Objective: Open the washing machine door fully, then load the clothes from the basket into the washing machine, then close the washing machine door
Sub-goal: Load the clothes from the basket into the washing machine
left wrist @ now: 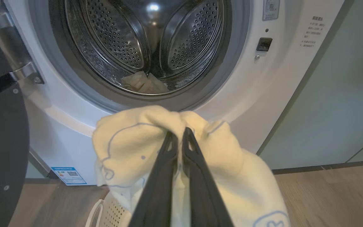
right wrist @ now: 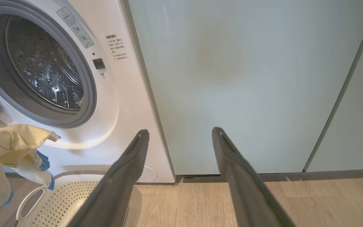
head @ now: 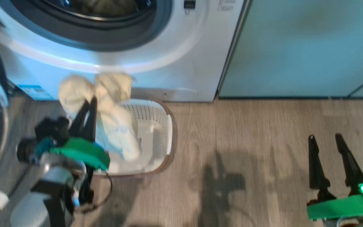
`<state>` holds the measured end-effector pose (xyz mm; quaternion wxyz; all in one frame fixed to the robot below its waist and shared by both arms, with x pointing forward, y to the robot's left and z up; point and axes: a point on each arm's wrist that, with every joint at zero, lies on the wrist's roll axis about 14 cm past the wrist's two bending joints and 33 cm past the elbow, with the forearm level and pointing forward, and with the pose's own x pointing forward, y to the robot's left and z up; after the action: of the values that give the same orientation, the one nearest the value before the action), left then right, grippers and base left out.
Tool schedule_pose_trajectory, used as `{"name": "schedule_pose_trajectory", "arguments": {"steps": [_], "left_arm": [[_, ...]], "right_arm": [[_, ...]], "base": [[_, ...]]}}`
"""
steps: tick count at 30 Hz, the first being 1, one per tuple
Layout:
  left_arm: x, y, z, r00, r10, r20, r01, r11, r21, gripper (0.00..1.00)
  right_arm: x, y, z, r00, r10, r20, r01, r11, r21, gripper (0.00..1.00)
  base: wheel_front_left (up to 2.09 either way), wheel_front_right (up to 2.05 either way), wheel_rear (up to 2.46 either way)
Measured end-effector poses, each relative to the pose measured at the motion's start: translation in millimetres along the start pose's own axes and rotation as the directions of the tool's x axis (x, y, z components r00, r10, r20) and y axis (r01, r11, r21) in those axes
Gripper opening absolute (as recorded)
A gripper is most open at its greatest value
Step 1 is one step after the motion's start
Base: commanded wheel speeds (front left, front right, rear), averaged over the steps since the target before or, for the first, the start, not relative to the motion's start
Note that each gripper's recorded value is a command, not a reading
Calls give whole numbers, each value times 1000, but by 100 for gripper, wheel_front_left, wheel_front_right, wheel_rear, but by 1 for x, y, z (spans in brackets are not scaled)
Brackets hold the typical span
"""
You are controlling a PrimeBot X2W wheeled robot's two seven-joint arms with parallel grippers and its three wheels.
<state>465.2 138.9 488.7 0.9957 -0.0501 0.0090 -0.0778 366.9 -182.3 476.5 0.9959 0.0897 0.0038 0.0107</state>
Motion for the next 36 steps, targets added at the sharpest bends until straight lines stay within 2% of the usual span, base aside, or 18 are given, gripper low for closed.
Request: {"name": "schedule_pose_trajectory", "arguments": {"steps": [16, 26, 36], "left_arm": [[126, 12, -31, 995, -64, -78, 65, 998, 5, 0], [200, 27, -31, 968, -101, -230, 113, 993, 40, 0], [254, 39, -30, 939, -71, -338, 98, 993, 65, 0]], "right_arm": [[32, -30, -31, 994, -87, -69, 90, 995, 44, 100], [45, -43, -44, 988, -125, -93, 133, 987, 85, 100], [56, -48, -52, 985, -136, -106, 148, 981, 121, 100]], "base": [[0, 0, 0], [0, 0, 0], [0, 0, 0]]}}
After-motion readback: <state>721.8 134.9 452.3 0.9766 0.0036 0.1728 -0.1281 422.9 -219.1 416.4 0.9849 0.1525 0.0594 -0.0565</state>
